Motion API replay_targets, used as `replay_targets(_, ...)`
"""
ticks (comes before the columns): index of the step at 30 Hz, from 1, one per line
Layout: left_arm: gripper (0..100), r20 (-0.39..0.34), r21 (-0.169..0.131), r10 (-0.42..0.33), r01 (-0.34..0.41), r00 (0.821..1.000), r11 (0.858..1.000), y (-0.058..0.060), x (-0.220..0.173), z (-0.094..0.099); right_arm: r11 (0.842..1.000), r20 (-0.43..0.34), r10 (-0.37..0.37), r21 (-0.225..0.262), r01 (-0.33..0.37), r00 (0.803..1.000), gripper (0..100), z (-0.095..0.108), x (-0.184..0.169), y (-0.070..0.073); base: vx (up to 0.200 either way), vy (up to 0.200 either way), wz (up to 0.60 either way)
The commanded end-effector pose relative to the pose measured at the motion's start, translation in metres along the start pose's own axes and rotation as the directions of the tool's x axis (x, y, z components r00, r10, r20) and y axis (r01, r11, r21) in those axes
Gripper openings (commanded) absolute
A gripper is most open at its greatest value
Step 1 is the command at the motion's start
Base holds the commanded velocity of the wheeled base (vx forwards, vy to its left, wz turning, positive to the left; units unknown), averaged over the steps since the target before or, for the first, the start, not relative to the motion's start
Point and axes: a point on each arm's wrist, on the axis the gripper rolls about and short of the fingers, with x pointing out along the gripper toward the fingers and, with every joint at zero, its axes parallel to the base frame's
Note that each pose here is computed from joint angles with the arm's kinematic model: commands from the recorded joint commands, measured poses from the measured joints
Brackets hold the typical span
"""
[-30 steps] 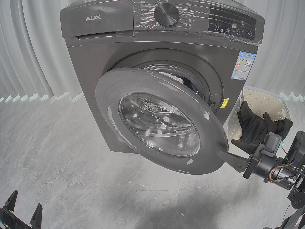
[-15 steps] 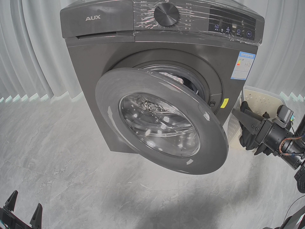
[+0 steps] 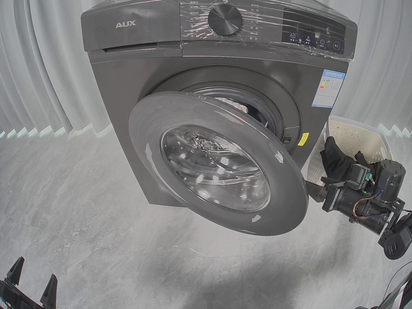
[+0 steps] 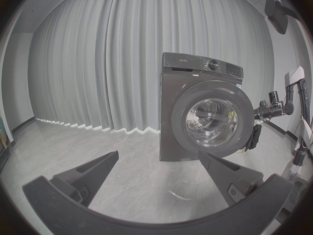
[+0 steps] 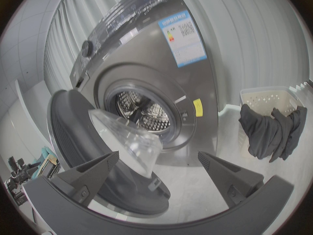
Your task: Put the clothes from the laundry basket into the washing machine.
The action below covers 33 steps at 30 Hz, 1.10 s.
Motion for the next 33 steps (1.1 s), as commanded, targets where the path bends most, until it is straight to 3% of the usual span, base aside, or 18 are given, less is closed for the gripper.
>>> replay_targets(1,100,0.0,0.0,0.0,0.0,1.0,1.0,0.0,0.0,-0.005,1.0,-0.091,0.009,0.004,-0.009,0.996,100,-0.021,0.0,0.003,0.0,0.0,0.0)
replay_targets(8,100,0.0,-0.001,0.0,0.0,1.0,1.0,0.0,0.0,-0.005,0.998,-0.18,0.061,-0.002,-0.063,0.982,100,-0.042,-0.013,0.022,0.0,0.0,0.0)
replay_targets(12,100,0.0,0.0,0.0,0.0,1.0,1.0,0.0,0.0,-0.005,0.996,-0.18,0.084,-0.005,-0.087,0.98,100,-0.044,-0.016,0.026,0.0,0.0,0.0)
replay_targets(15,100,0.0,0.0,-0.002,0.002,1.0,1.0,0.0,0.0,-0.005,0.997,-0.152,0.078,-0.006,-0.08,0.985,100,-0.04,-0.013,0.025,0.0,0.0,0.0)
replay_targets(19,100,0.0,0.0,0.0,0.0,1.0,1.0,0.0,0.0,-0.005,1.0,-0.104,-0.024,-0.01,0.023,0.994,100,-0.04,0.015,0.012,0.0,0.0,0.0)
replay_targets(21,100,0.0,0.002,0.0,0.0,1.0,1.0,0.0,0.0,-0.005,0.999,-0.1,-0.042,-0.01,0.041,0.994,100,-0.043,0.025,0.008,0.0,0.0,0.0)
replay_targets(33,100,0.0,0.002,0.0,0.0,1.0,1.0,0.0,0.0,-0.005,0.999,-0.079,-0.036,-0.016,0.034,0.996,100,-0.07,0.088,-0.001,0.0,0.0,0.0)
